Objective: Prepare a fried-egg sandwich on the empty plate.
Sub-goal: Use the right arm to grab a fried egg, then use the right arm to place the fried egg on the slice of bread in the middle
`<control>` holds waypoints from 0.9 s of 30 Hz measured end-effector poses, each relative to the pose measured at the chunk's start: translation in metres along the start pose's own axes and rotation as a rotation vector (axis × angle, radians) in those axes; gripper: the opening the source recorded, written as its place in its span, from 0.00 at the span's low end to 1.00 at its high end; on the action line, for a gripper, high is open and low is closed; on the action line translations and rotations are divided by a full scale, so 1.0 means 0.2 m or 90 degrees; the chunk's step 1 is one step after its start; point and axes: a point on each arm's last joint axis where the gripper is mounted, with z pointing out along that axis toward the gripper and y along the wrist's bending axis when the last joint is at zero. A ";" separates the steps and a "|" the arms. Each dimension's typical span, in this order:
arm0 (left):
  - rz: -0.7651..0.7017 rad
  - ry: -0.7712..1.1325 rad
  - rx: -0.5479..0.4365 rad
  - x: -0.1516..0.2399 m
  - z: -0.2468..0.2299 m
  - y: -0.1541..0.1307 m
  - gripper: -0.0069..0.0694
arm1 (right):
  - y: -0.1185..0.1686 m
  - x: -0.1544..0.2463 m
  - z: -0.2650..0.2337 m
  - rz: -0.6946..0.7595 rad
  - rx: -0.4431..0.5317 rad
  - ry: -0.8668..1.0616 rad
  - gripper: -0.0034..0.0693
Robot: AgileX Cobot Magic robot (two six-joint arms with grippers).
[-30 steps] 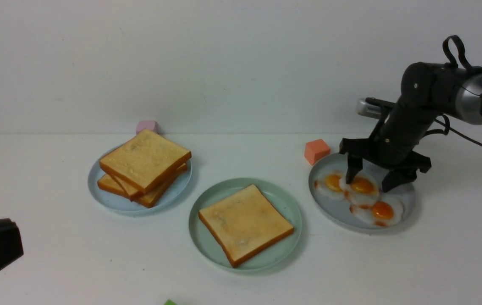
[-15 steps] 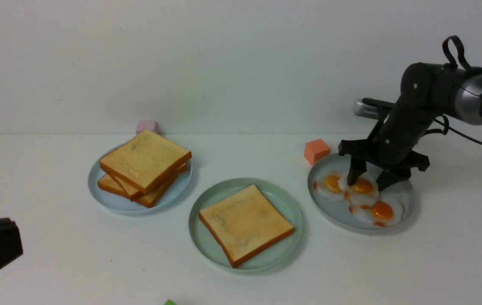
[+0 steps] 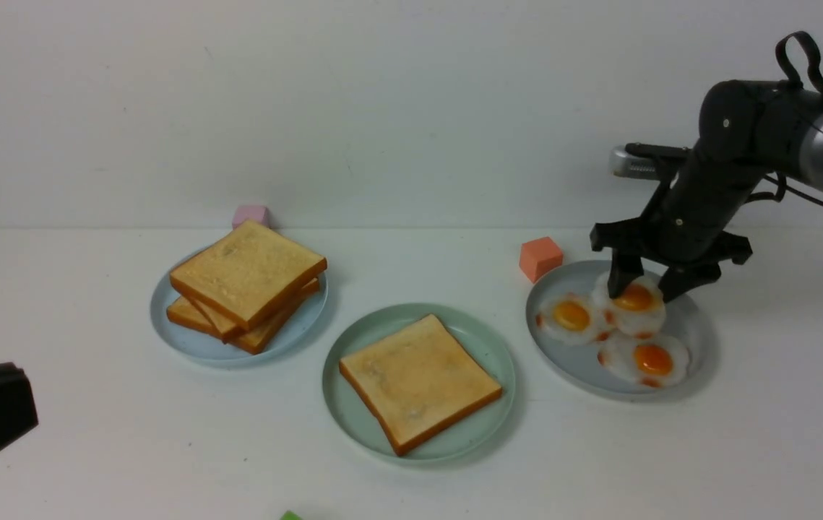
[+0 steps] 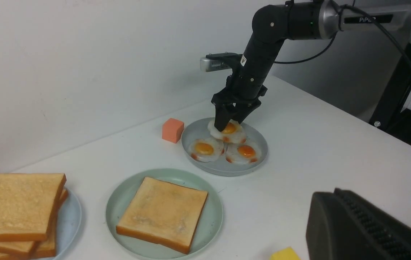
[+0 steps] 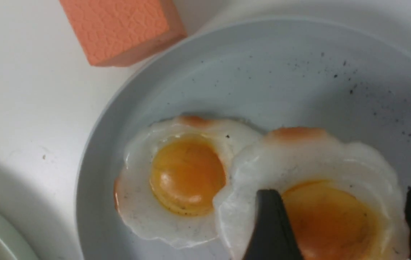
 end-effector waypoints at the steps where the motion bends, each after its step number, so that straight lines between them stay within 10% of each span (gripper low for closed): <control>1: 0.000 0.000 0.000 0.00 0.00 0.00 0.09 | 0.00 0.00 0.00 -0.001 0.002 0.005 0.67; 20: 0.016 -0.001 -0.009 0.00 0.00 0.01 0.10 | 0.03 0.02 -0.15 -0.030 -0.018 0.005 0.67; 27: 0.031 -0.002 -0.019 0.00 0.00 0.01 0.10 | 0.30 0.10 -0.26 -0.109 -0.062 0.001 0.67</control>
